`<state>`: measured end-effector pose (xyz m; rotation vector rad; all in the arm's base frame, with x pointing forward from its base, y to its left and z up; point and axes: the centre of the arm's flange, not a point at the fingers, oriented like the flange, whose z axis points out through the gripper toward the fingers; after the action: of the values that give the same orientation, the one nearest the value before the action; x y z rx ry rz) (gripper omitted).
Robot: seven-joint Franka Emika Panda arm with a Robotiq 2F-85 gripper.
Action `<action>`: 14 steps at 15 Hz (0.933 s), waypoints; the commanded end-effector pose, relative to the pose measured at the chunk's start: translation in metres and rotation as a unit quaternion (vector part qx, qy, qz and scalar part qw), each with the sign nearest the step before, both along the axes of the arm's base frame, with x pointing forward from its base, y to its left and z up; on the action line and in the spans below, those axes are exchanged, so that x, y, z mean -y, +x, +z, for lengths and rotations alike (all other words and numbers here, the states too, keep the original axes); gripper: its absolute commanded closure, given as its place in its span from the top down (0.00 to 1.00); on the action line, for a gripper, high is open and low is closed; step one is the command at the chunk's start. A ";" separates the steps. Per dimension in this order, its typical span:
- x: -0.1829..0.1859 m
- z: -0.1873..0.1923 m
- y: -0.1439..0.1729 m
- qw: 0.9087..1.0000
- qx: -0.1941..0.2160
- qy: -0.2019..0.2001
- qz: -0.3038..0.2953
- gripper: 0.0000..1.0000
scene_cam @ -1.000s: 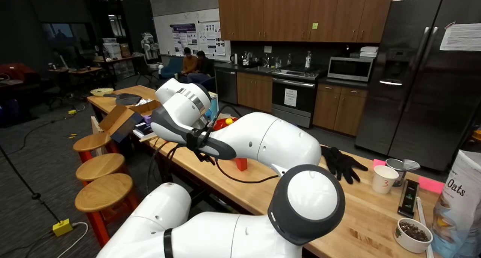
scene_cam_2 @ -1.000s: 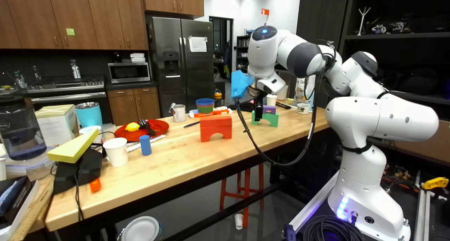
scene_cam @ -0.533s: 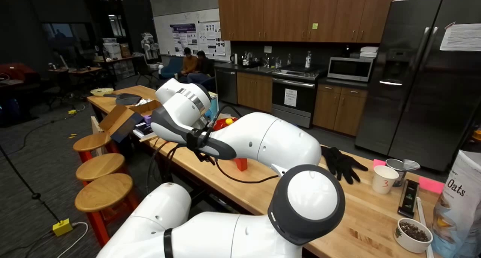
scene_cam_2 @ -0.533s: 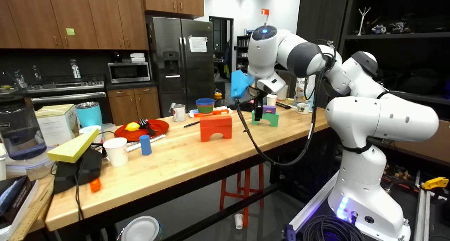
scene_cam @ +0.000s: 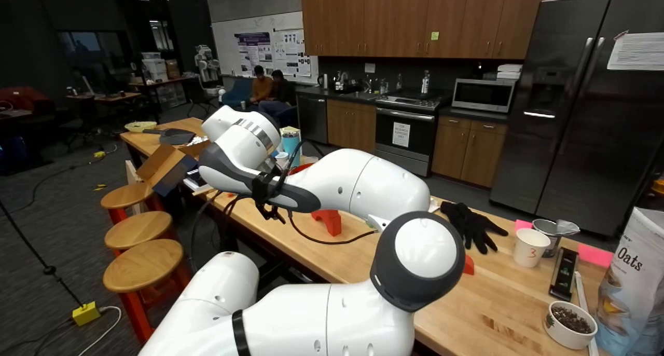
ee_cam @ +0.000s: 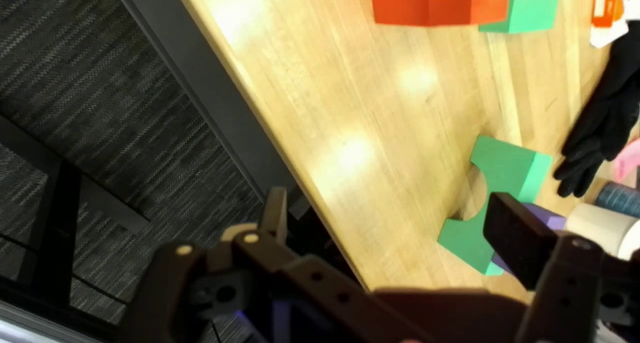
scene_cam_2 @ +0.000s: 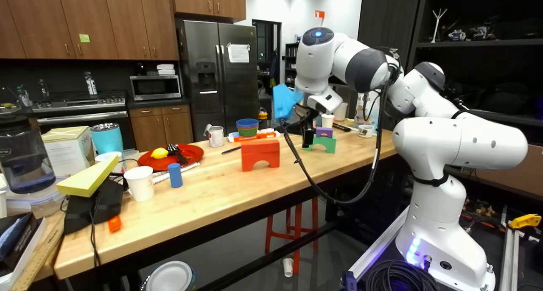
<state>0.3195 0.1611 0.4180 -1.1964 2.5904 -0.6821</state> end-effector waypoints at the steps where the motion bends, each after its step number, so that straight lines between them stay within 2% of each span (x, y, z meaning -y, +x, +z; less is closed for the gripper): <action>1: -0.003 0.031 0.033 0.997 -0.004 0.020 0.076 1.00; 3: -0.020 0.036 0.029 0.996 -0.002 0.029 0.087 1.00; 5: -0.025 0.045 0.031 0.998 0.004 0.021 0.057 1.00; 6: -0.023 0.050 0.037 0.999 0.015 0.029 0.023 1.00; 8: -0.007 0.064 0.063 0.998 0.037 0.045 -0.040 1.00; 11: 0.025 0.079 0.110 0.987 0.070 0.093 -0.110 1.00; 14: 0.034 0.082 0.140 0.981 0.105 0.153 -0.063 1.00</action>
<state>0.4318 0.1292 0.4966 -0.7962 2.6026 -0.4394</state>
